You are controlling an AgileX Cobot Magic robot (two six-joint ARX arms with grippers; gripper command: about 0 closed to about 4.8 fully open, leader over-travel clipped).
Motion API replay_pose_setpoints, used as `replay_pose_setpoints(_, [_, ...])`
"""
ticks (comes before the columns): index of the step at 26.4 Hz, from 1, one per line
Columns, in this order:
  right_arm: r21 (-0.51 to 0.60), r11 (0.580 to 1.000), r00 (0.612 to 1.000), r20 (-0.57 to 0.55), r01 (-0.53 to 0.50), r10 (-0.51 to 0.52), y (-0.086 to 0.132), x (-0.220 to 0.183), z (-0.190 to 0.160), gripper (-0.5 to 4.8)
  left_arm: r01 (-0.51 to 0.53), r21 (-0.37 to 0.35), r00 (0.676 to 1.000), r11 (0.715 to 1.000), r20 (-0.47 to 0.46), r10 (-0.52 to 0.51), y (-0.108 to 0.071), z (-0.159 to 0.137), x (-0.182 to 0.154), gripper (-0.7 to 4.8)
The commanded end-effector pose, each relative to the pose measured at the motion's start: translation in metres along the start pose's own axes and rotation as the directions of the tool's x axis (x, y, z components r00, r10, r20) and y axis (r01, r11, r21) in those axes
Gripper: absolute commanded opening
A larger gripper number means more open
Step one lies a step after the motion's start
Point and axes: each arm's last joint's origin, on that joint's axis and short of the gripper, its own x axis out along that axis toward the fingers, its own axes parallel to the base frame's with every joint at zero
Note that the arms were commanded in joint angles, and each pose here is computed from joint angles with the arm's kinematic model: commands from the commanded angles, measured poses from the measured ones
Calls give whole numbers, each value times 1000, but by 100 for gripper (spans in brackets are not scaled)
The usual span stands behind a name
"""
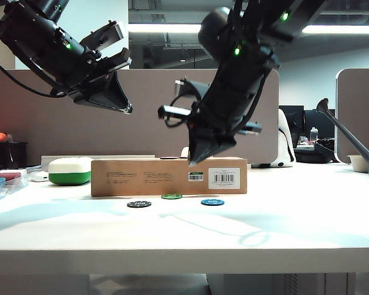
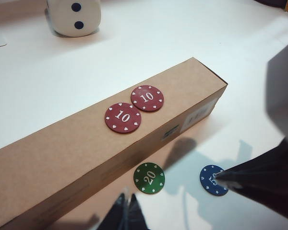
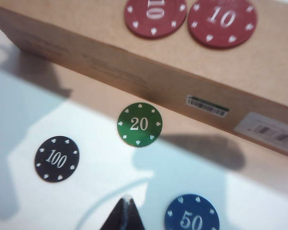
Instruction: Push the chip, whose value equals the sum of all the chip values on the rectangular box, forward next to the box.
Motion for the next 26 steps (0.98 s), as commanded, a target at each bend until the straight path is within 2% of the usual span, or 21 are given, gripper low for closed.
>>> replay_pose_setpoints(1, [1,1000,1000,4,2,-2,1,-14,5,-6,6,6,1000,1000,19,-6,-1,3,-1,-5])
replay_pose_setpoints(4, [-3,1000,1000,-10,6,-6,1,-25,6,-6,6,7,1000,1000,20,-6,-1,3,-1,-5])
replay_pose_setpoints(9, [-7,994,993,-35,112,-112,-1,-45,6,-6,6,9,1000,1000,27,-6,-1,5,-3,-5])
replay_pose_setpoints(15, [-5,994,994,-9,109,-109,0,-66,8,-6,4,17,999,1000,51,-5,-4,9,-11,-5])
replay_pose_setpoints(20, [9,994,994,7,106,-107,-2,-84,-6,-6,-2,29,996,1000,89,0,-8,15,-26,-5])
replay_pose_setpoints(23, [91,991,994,28,99,-102,-5,-97,-27,-6,-5,38,993,999,116,1,-14,11,-44,-5])
replay_pose_setpoints(26, [115,989,994,55,91,-97,-7,-107,-41,-6,-30,40,991,999,132,24,-18,4,-58,-5])
